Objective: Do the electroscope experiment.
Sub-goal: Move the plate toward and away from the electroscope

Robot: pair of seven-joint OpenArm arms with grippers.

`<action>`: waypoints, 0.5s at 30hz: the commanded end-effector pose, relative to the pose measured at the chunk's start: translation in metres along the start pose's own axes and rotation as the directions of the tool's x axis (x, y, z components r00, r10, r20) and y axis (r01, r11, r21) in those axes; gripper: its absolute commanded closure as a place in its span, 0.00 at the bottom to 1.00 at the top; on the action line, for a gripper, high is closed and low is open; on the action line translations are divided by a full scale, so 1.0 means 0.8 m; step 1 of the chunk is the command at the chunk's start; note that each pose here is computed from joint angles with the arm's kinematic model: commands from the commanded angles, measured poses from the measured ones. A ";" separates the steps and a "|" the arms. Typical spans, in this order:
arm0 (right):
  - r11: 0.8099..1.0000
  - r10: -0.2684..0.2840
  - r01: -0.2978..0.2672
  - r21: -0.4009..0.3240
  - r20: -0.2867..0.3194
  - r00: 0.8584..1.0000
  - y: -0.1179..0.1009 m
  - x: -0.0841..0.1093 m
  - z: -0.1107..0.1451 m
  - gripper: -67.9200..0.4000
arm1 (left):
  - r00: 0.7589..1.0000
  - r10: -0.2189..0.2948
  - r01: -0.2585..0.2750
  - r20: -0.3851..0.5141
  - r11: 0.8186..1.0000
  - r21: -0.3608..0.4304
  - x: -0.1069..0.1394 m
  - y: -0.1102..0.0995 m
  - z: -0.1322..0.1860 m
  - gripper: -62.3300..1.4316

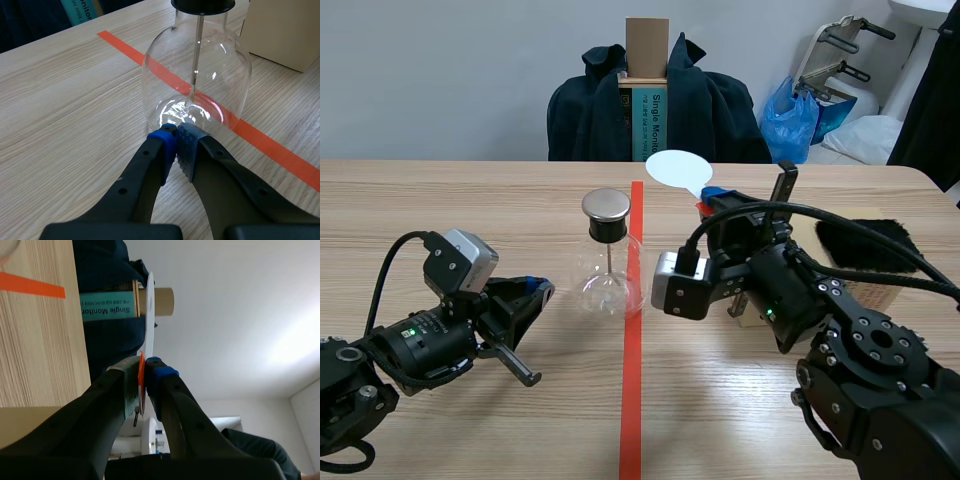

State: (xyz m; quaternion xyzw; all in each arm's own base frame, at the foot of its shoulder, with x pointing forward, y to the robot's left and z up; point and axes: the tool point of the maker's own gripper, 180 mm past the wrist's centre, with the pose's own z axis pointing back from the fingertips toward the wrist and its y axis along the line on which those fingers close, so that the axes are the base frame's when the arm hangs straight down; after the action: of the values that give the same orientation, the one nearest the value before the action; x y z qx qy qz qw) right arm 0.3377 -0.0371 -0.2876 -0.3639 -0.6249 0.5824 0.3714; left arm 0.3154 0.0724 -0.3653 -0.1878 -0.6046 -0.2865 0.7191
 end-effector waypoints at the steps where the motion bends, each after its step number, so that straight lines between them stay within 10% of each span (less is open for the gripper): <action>1: 0.999 0.013 -0.014 -0.043 -0.022 1.000 -0.017 -0.009 -0.006 0.98 | 0.999 0.000 0.000 0.043 1.000 0.002 0.016 0.002 -0.004 0.93; 15: 0.999 0.013 -0.014 -0.043 -0.034 0.999 -0.017 -0.012 -0.006 0.98 | 0.999 0.000 0.000 0.043 1.000 0.002 0.016 0.002 -0.004 0.93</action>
State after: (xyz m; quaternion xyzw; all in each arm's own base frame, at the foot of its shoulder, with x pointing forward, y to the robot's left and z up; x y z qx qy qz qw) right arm 0.3410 -0.0438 -0.2879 -0.3758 -0.6171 0.5748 0.3842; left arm 0.3154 0.0724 -0.3653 -0.1878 -0.6046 -0.2865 0.7191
